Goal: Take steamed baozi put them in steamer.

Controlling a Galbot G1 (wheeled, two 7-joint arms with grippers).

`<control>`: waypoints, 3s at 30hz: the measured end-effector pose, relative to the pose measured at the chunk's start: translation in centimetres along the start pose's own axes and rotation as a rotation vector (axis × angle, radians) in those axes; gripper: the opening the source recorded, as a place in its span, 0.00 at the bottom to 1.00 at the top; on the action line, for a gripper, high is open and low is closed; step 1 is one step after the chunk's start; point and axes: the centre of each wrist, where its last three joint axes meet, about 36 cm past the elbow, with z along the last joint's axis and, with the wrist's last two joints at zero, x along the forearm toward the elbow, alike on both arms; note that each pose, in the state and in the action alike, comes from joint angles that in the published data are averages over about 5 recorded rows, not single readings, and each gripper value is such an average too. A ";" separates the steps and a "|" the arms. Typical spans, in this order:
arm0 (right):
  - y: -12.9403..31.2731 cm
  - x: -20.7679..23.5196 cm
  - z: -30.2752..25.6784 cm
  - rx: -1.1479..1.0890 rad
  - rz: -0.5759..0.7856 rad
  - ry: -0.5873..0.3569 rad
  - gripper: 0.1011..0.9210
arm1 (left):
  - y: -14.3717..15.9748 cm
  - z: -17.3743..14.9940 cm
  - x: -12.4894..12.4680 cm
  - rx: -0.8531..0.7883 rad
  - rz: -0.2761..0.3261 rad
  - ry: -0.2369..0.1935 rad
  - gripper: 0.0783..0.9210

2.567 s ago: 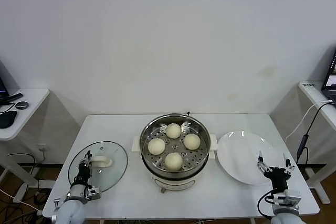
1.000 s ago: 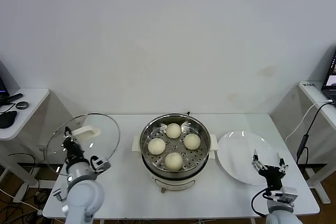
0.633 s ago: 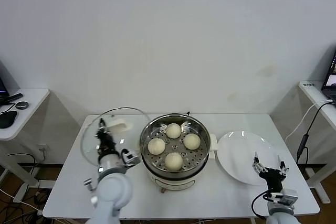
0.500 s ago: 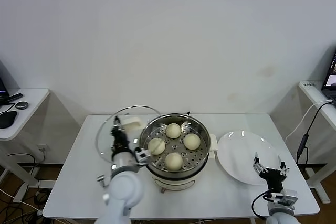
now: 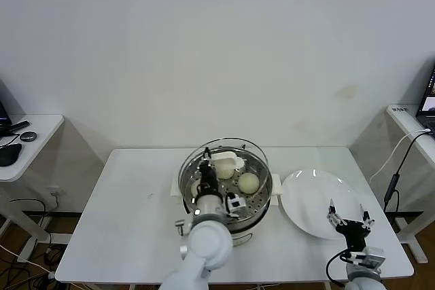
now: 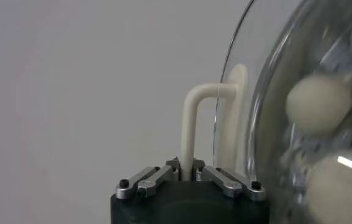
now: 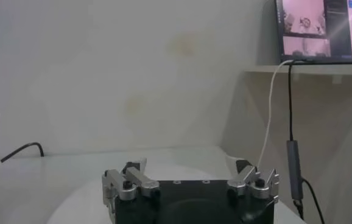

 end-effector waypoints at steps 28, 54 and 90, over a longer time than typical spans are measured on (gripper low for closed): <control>0.5 -0.2 0.4 -0.005 0.000 0.004 0.88 | -4.6 -1.3 0.5 -0.182 -0.060 -0.008 0.12; 0.8 -0.2 0.7 -0.005 -0.005 0.009 0.88 | -5.3 -1.2 0.8 -0.219 -0.036 0.008 0.12; 1.9 0.4 0.3 0.033 -0.090 0.027 0.88 | 0.6 2.6 9.1 -0.036 0.007 -0.097 0.88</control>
